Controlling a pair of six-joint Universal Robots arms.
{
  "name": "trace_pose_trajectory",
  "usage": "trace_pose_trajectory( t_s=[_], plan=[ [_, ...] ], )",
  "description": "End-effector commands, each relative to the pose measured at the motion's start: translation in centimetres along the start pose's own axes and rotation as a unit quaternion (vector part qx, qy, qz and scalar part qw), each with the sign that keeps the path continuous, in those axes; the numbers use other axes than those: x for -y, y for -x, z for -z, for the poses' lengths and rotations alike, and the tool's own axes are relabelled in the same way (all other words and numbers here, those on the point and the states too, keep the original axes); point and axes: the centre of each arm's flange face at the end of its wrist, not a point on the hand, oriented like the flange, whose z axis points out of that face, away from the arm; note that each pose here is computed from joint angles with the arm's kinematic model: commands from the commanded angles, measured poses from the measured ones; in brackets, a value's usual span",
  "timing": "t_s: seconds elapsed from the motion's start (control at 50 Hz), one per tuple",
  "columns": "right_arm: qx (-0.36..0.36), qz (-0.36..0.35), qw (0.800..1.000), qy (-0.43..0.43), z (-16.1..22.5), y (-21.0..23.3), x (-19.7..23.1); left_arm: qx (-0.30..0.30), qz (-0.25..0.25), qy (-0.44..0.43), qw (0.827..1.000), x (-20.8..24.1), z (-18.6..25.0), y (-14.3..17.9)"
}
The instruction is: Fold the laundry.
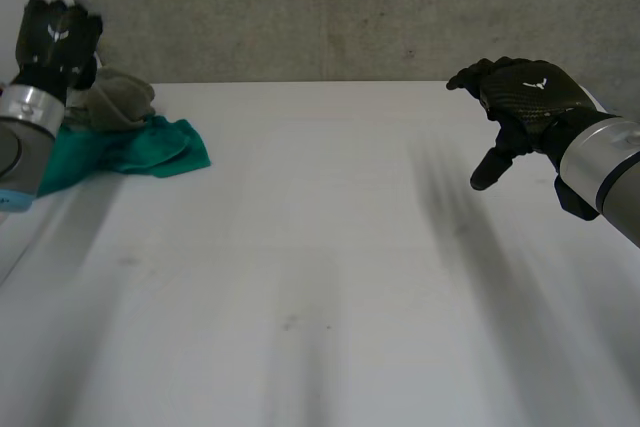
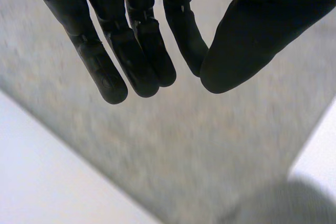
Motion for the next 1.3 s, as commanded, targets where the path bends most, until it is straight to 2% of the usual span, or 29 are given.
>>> trace_pose_trajectory(
  t_s=[0.02,0.08,0.2,0.3,0.54,0.9,0.98,1.06,1.12,1.14,1.2,1.28,1.3],
  plan=[
    [0.007,0.002,1.0,-0.006,0.3,0.6,0.4,-0.022,0.066,-0.05,0.996,5.3,-0.2,-0.1],
    [0.009,0.003,1.0,-0.005,0.3,0.8,0.4,-0.044,0.074,-0.019,0.996,2.2,-0.1,-1.1],
    [0.008,0.003,1.0,-0.007,0.3,0.6,0.5,-0.053,0.086,0.065,0.993,-4.6,0.6,-0.7],
    [0.006,0.004,1.0,-0.007,0.1,0.5,0.4,-0.064,0.074,0.074,0.992,-7.1,0.9,-0.9],
    [0.013,0.007,1.0,0.014,-0.5,0.8,-1.0,-0.068,0.062,0.059,0.994,-11.5,0.2,-1.0],
    [0.011,0.011,1.0,0.019,-1.1,0.6,-1.6,-0.062,0.047,0.049,0.996,-14.1,-0.1,-1.5],
    [0.011,0.01,1.0,0.019,-1.1,0.6,-1.6,-0.061,0.014,0.042,0.997,-11.9,-0.3,-1.0],
    [0.011,0.01,1.0,0.019,-1.1,0.6,-1.6,-0.041,-0.023,-0.021,0.999,-5.3,-1.1,0.4],
    [0.009,0.011,1.0,0.017,-1.1,0.5,-1.5,-0.04,-0.021,-0.063,0.997,-0.7,-1.6,0.0],
    [0.008,0.011,1.0,0.015,-1.1,0.5,-1.4,-0.046,-0.009,-0.08,0.996,2.1,-1.5,-0.6],
    [0.008,0.013,1.0,0.011,-0.9,0.5,-1.1,-0.062,0.028,-0.088,0.994,5.6,-0.8,-1.8],
    [0.002,0.014,1.0,-0.002,-0.6,0.2,-0.2,-0.112,0.119,-0.084,0.983,10.8,1.5,-4.9],
    [0.0,0.014,1.0,-0.005,-0.5,0.1,0.0,-0.135,0.161,-0.083,0.974,13.3,2.7,-6.2]
  ],
)
